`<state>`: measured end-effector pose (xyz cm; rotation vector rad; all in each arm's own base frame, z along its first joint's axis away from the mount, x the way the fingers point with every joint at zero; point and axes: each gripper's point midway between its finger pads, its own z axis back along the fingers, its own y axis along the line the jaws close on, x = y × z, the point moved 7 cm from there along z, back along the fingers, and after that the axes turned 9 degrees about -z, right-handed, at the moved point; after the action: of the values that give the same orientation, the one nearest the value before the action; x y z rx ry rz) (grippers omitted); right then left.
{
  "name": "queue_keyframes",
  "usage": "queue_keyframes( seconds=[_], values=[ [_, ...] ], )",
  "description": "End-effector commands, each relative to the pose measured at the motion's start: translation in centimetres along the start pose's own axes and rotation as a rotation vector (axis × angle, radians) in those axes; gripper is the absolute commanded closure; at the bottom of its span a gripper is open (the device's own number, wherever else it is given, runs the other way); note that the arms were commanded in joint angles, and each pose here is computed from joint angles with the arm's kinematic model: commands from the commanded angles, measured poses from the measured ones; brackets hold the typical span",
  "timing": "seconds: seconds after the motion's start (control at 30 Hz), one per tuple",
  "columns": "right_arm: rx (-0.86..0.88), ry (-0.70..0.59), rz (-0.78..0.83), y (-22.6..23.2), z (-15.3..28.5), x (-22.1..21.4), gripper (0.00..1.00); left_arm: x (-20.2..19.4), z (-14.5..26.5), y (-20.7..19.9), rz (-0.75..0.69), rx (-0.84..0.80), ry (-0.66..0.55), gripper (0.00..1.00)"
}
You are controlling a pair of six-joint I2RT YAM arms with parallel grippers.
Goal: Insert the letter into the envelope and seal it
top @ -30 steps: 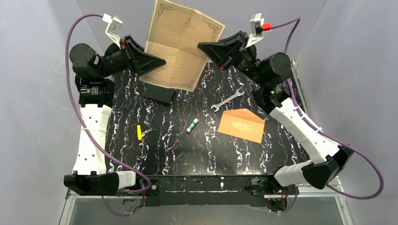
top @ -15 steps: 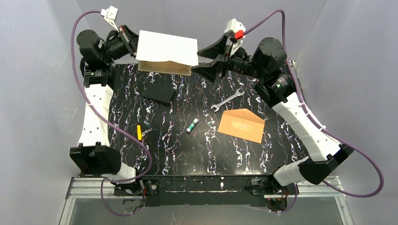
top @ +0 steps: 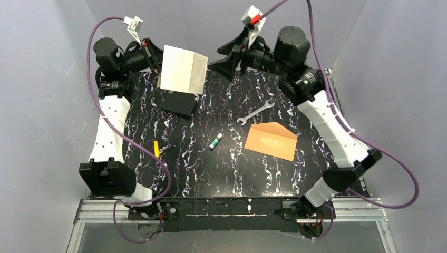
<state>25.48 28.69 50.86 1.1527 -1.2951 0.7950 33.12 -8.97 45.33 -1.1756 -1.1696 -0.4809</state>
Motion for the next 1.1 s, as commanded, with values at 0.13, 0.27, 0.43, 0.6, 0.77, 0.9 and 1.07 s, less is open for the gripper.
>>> queue_keyframes(
  seconds=[0.13,0.27,0.43,0.6,0.77,0.9,1.07],
  values=[
    [0.211,0.154,-0.065,0.8,-1.1,-2.3,0.19,-1.9,2.2,-7.3,-0.257,-0.256,0.107,1.00],
    [0.394,0.143,0.018,2.6,0.0,-2.6,0.21,-3.1,3.3,-9.3,-0.283,-0.356,0.167,1.00],
    [0.475,0.192,-0.054,3.8,0.9,-3.3,0.25,-3.9,4.6,-11.6,-0.367,-0.414,0.183,1.00],
    [0.550,0.161,-0.104,5.2,1.8,-3.4,0.45,-4.5,4.5,-12.4,-0.357,-0.429,0.186,1.00],
    [0.565,0.172,-0.155,5.5,1.2,-3.4,0.48,-4.5,4.5,-13.6,-0.383,-0.466,0.192,1.00],
    [0.598,0.183,-0.164,6.4,1.0,-3.6,0.46,-4.5,4.4,-13.7,-0.379,-0.460,0.188,1.00],
    [0.615,0.203,-0.180,6.9,0.8,-4.0,0.50,-4.4,4.4,-14.1,-0.391,-0.471,0.187,1.00]
  ],
)
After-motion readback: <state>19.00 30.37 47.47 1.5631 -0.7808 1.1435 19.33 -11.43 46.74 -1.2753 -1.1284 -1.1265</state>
